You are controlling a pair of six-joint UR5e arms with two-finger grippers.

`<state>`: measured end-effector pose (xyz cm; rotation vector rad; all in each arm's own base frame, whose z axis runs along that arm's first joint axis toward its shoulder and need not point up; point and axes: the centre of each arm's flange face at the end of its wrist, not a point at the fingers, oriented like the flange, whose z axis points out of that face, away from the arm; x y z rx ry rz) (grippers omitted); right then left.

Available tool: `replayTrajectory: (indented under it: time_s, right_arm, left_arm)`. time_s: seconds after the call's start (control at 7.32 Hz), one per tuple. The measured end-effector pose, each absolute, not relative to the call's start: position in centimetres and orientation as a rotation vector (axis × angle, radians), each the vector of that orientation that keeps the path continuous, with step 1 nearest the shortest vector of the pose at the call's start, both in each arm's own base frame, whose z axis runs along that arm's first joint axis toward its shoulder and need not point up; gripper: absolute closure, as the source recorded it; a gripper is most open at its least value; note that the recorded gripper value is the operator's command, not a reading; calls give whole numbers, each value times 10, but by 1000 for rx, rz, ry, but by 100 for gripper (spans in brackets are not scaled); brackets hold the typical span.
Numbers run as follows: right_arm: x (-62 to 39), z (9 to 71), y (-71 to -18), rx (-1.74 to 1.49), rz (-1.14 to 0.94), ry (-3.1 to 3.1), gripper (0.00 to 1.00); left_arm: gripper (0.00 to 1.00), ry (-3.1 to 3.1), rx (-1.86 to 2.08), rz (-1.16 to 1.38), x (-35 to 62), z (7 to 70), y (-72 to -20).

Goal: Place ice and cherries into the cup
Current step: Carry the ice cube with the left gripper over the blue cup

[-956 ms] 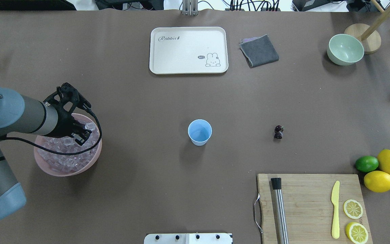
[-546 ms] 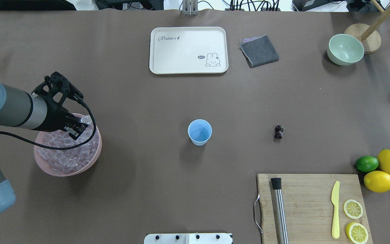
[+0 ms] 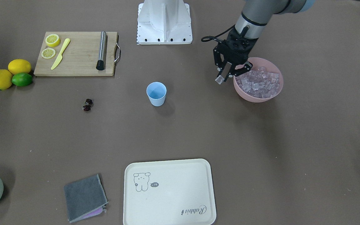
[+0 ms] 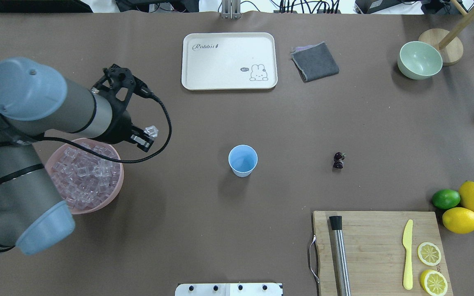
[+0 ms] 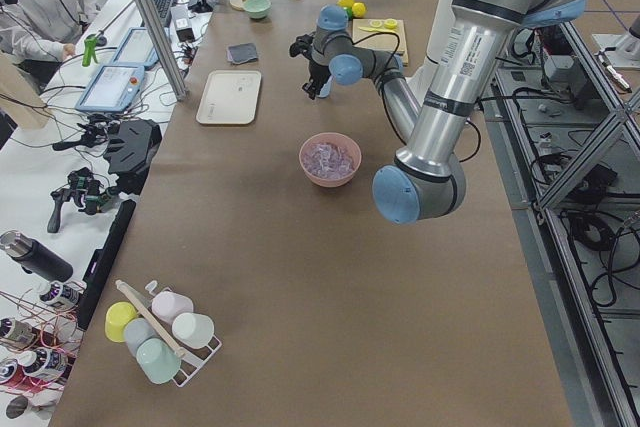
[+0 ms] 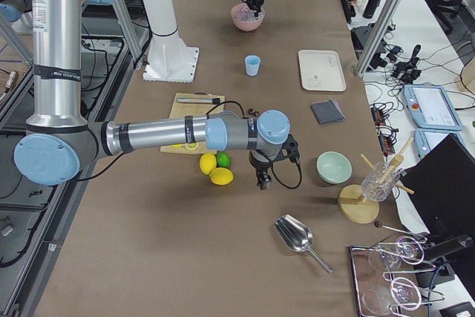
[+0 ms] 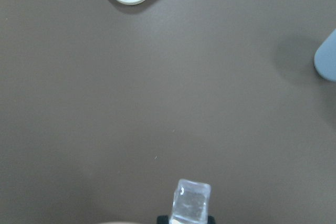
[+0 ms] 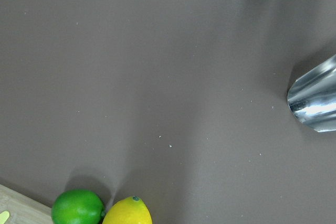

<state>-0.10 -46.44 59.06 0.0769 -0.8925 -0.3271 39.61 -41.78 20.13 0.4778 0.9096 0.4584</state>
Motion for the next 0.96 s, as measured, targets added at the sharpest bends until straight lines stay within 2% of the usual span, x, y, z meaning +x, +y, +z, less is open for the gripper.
replayTrajectory:
  time_s: [0.41, 0.68, 0.82, 0.96]
  right_arm:
    - [-1, 590, -462, 79, -329, -895, 0]
    - [-1, 590, -461, 79, -329, -894, 0]
    - [-1, 589, -461, 81, -330, -894, 0]
    - [-1, 588, -461, 82, -330, -894, 0]
  left_arm:
    - [100, 945, 421, 384, 498, 128, -412]
    - [97, 954, 403, 387, 543, 118, -398]
    - [35, 956, 409, 391, 555, 120, -394]
    - [5, 953, 415, 393, 564, 122, -391]
